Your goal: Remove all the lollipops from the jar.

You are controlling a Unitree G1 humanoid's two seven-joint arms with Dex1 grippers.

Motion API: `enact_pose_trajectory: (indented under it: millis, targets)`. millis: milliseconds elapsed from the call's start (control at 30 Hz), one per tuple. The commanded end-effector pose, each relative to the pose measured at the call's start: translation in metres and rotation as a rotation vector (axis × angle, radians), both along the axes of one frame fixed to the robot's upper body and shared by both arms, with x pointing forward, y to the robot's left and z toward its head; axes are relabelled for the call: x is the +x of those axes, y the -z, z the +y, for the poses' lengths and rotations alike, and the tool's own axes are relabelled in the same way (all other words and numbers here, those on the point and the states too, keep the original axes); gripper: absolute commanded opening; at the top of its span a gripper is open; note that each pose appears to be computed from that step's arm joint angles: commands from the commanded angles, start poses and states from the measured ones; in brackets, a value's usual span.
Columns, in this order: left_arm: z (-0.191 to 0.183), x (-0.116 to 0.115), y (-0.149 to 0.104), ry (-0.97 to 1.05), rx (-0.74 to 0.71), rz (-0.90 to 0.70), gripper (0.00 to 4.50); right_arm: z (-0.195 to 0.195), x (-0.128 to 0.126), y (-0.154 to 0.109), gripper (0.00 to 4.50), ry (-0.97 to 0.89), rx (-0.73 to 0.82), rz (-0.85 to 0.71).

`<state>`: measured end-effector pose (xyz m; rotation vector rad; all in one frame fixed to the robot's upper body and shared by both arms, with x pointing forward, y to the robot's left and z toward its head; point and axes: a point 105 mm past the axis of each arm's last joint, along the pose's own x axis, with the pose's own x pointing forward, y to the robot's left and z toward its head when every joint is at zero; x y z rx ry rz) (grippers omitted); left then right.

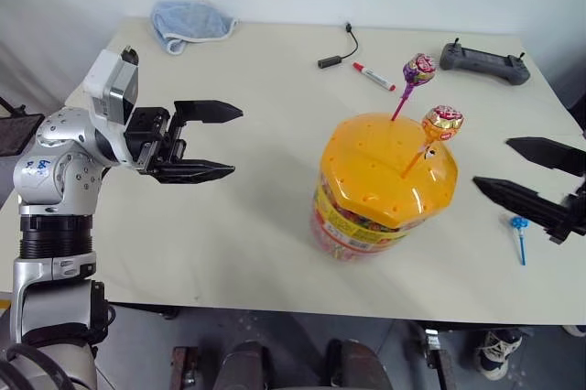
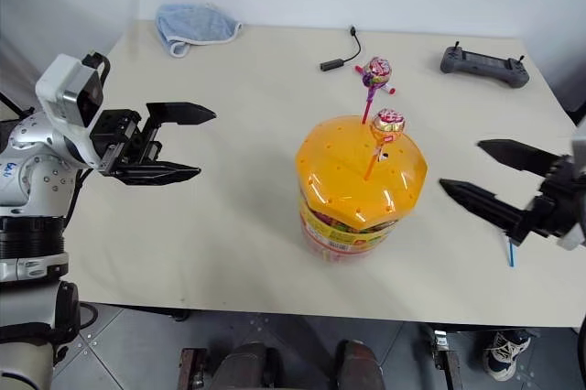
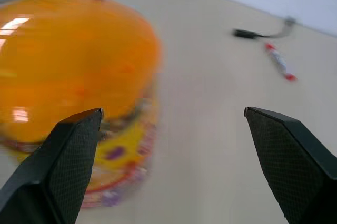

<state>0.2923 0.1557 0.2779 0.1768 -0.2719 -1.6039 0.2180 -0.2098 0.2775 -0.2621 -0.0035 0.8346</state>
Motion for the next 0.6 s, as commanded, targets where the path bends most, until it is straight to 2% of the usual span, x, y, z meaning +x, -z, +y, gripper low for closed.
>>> enact_pose_trajectory:
  millis: [33, 300, 433, 600]
  targets:
    - [0.000, -0.003, -0.009, 0.007, 0.007, -0.057, 4.50, 0.032, -0.007, -0.011, 4.48, -0.181, -0.049, -0.042]
    - [0.000, -0.004, -0.008, -0.002, 0.007, -0.062, 4.50, 0.075, 0.001, -0.020, 4.48, -0.375, -0.042, -0.088]
    - [0.001, -0.006, -0.008, -0.011, 0.003, -0.065, 4.50, 0.084, 0.000, -0.025, 3.59, -0.434, -0.017, -0.114]
    - [0.003, -0.007, -0.007, -0.023, 0.006, -0.065, 4.50, 0.086, 0.001, -0.030, 1.91, -0.444, -0.010, -0.133]
